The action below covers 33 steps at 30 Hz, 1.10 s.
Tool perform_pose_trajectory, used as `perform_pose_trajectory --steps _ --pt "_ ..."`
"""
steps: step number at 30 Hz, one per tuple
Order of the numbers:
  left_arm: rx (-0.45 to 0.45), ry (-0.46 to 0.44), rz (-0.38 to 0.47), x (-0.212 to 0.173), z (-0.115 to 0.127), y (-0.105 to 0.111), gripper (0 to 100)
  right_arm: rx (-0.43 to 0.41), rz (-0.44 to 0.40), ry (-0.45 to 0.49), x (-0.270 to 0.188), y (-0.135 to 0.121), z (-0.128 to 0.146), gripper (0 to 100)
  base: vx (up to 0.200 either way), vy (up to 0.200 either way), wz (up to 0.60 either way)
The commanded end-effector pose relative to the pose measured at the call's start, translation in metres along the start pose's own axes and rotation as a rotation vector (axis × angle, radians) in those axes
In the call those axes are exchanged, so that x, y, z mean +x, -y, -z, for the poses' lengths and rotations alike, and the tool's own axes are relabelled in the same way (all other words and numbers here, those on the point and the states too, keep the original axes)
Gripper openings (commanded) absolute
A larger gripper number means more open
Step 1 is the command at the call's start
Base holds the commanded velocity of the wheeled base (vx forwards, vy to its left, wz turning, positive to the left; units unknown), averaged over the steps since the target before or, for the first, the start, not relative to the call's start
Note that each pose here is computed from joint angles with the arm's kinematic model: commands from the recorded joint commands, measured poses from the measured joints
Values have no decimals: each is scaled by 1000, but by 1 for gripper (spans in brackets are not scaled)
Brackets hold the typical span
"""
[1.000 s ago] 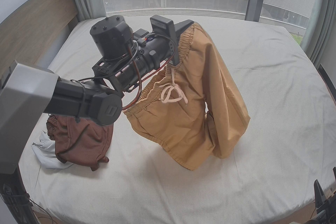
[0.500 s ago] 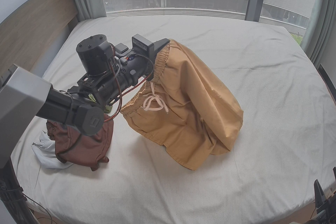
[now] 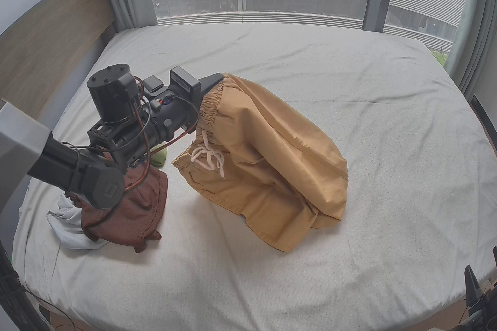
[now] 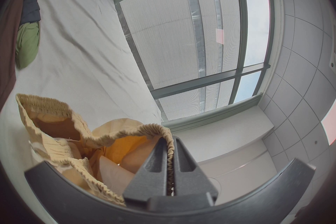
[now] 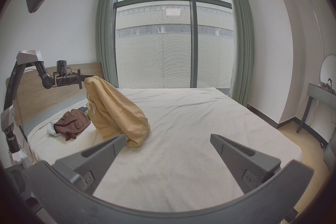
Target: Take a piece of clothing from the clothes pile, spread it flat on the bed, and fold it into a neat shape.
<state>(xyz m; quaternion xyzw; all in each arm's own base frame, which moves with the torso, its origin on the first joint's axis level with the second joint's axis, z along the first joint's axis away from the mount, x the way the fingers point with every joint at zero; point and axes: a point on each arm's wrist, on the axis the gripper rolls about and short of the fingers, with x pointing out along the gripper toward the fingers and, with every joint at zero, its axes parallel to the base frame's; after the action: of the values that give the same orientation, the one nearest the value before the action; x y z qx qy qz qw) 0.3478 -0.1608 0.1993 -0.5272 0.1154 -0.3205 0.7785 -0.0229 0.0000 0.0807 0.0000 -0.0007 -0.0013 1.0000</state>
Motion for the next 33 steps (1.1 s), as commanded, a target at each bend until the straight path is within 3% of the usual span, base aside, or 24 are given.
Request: perform_pose_trajectory --steps 1,5,15,19,33 --pt "4 -17 8 -20 -9 7 0 0 -1 -6 0 0 5 100 0 0 0" --pt "12 -59 0 -36 -11 6 0 0 1 -6 0 0 5 100 0 0 0" --pt "109 -144 -23 -68 -19 -23 0 0 1 -6 0 0 5 100 0 0 0" --pt "140 -103 29 -70 -27 -26 0 -2 1 -6 0 0 5 100 0 0 0" --pt "132 -91 -6 -77 -25 -52 0 -6 -1 -11 1 0 5 100 0 0 0"
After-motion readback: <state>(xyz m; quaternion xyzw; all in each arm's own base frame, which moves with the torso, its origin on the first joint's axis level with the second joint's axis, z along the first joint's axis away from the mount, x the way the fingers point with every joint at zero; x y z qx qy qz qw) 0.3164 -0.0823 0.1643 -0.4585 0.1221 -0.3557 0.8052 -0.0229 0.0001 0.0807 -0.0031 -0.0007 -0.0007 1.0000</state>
